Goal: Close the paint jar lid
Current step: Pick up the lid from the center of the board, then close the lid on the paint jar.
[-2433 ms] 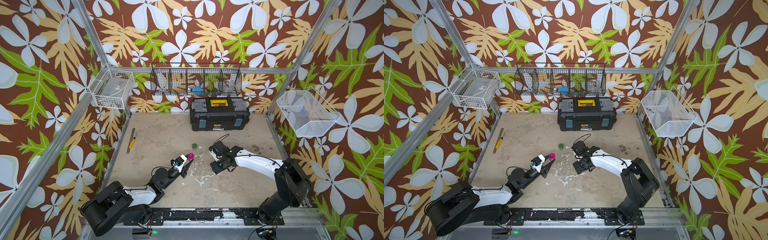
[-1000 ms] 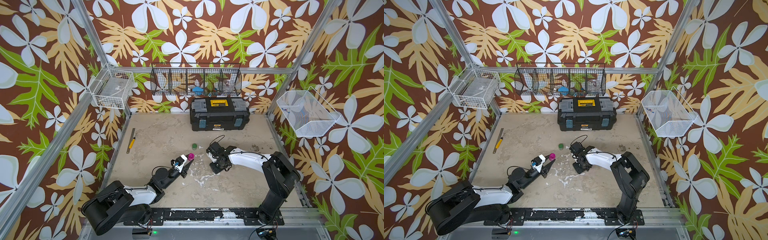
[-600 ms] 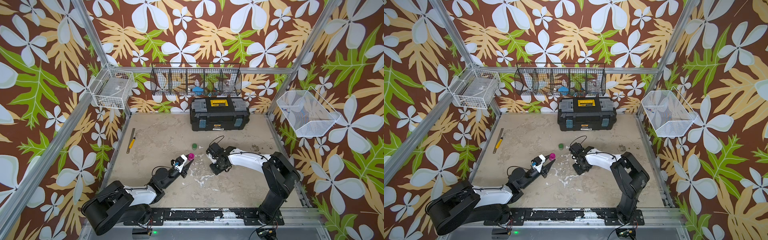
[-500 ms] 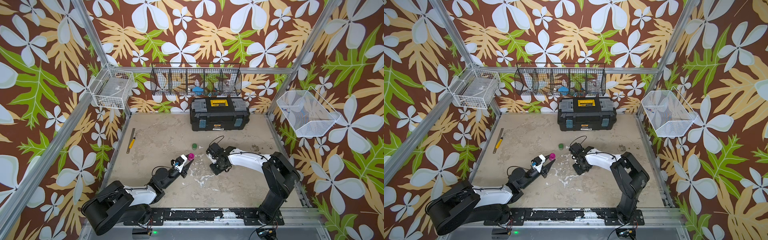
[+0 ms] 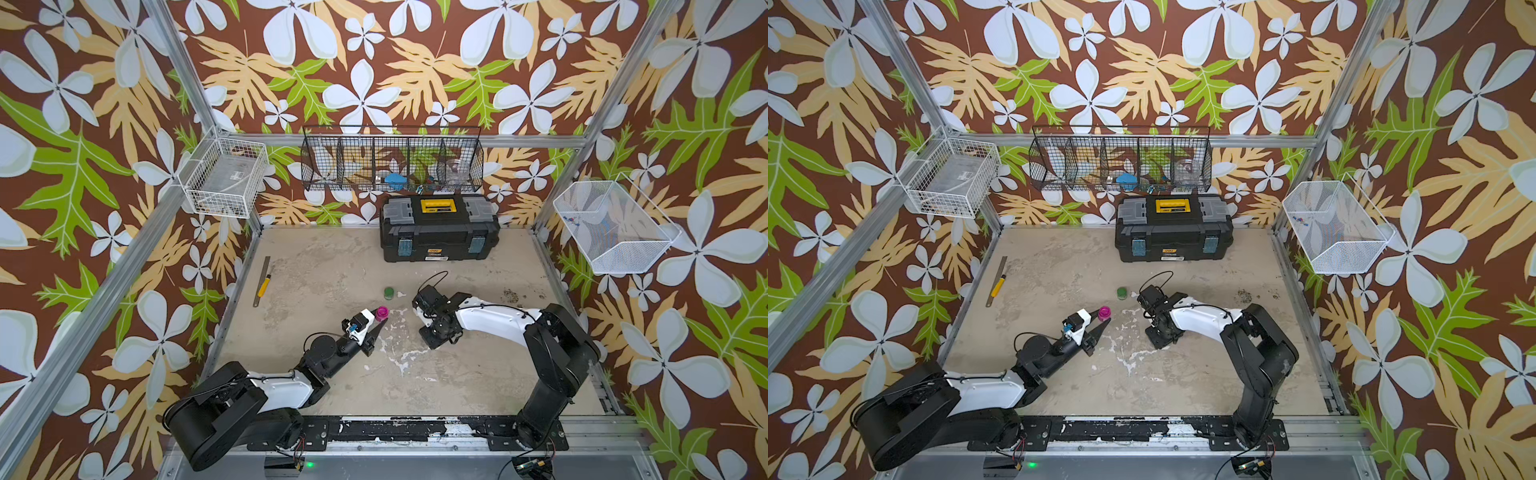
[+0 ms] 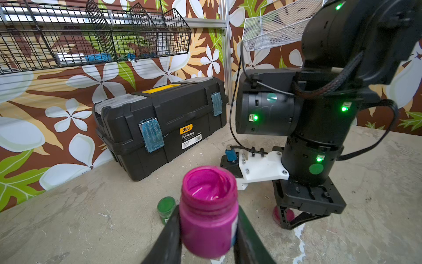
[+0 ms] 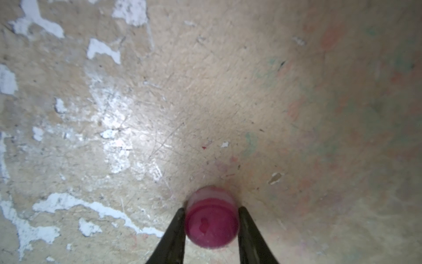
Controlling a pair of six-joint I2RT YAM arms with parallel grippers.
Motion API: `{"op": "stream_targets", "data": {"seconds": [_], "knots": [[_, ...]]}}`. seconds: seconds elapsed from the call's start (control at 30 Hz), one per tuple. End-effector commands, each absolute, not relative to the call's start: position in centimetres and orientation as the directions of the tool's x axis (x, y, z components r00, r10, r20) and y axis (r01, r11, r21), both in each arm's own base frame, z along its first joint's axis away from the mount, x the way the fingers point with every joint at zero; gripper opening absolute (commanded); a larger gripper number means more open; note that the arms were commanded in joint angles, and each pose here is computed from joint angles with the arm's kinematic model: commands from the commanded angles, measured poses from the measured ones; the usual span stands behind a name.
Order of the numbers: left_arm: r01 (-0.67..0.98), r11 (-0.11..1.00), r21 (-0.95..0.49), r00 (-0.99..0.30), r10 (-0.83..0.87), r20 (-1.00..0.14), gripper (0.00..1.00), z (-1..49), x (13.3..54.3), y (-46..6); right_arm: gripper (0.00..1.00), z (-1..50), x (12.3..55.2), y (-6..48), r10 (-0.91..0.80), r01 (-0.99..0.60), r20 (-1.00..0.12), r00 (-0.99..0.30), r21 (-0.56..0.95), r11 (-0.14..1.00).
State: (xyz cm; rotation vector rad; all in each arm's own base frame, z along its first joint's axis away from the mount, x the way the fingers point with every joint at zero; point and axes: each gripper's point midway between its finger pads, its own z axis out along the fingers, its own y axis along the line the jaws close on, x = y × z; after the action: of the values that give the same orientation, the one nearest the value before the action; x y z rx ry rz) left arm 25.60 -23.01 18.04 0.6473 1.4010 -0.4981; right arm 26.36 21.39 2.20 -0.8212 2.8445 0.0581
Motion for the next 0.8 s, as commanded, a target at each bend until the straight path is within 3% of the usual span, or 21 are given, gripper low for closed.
{"op": "stream_targets", "data": {"seconds": [0.0,0.4,0.57,0.77], "knots": [[0.675,0.727,0.122,0.134,0.041,-0.99,0.09,18.7,25.5,-23.2,0.33,3.7,26.7,21.7,-0.518,-0.529,-0.211,-0.829,-0.003,0.848],[0.722,0.681,0.124,0.126,0.048,-0.991,0.06,18.3,25.1,-24.3,0.33,17.4,26.1,27.6,-0.52,-0.65,-0.484,-0.704,0.144,0.746],[0.731,0.671,0.121,0.117,0.052,-0.992,0.06,18.1,25.1,-24.6,0.33,21.5,25.1,29.2,-0.548,-0.705,-0.538,-0.641,0.128,0.698],[0.738,0.664,0.121,0.115,0.052,-0.992,0.06,18.1,25.1,-24.8,0.33,22.8,24.7,30.4,-0.586,-0.737,-0.535,-0.609,0.107,0.668]]}}
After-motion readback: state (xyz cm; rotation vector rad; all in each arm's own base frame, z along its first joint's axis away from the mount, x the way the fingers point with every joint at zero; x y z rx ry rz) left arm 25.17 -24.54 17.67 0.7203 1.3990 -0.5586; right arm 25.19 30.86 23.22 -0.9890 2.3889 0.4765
